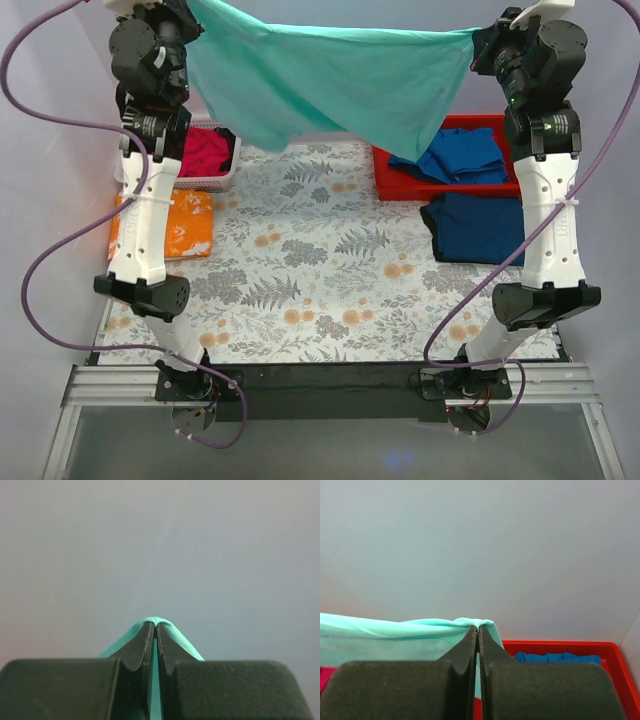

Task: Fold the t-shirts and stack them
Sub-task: Flatten out the tshirt

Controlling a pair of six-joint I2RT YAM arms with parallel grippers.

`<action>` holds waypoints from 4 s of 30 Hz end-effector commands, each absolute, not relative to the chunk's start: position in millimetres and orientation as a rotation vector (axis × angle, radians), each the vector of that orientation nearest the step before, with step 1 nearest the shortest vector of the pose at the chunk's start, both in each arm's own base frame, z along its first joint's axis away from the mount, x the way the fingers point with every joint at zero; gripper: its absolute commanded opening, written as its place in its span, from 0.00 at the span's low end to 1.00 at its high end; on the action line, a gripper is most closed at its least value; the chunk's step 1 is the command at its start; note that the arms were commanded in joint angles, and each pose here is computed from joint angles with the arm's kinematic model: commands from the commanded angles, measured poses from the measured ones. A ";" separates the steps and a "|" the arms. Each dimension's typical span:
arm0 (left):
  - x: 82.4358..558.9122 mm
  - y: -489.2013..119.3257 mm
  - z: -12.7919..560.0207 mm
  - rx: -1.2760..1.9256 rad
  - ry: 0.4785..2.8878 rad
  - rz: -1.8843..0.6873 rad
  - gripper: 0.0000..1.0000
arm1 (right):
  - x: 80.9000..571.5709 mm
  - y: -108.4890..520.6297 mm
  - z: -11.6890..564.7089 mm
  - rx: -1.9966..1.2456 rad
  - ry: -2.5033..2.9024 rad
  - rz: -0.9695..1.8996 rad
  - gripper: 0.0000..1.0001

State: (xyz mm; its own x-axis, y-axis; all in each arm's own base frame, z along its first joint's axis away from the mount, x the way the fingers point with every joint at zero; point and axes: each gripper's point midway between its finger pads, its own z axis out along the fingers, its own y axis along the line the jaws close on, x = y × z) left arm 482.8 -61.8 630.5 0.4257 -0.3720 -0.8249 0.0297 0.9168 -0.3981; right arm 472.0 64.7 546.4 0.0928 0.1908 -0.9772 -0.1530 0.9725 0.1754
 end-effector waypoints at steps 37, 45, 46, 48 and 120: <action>231.0 -36.1 131.1 -0.829 2.584 0.076 0.00 | 207.0 69.8 55.4 0.392 2.925 0.321 0.49; 226.4 -37.3 117.0 -0.832 2.615 0.081 0.00 | 205.9 76.2 58.7 0.311 2.877 0.307 0.59; 225.3 -37.0 115.6 -0.833 2.619 0.084 0.00 | 209.5 76.0 58.2 0.299 2.864 0.301 0.59; 223.2 -36.4 112.8 -0.838 2.624 0.091 0.00 | 221.2 75.3 55.7 0.279 2.821 0.287 0.57; 412.8 -16.6 528.7 -0.513 1.485 -0.063 0.00 | 439.5 140.8 395.3 0.018 1.951 0.245 0.01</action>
State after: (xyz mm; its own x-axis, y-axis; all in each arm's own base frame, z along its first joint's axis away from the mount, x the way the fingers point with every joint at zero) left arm 419.5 -29.8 451.8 -0.0960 -0.4079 -0.9080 -0.3262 0.8747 -0.3584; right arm 435.4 140.8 315.7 -0.5455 0.1073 -0.8312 -0.0454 0.9865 0.1571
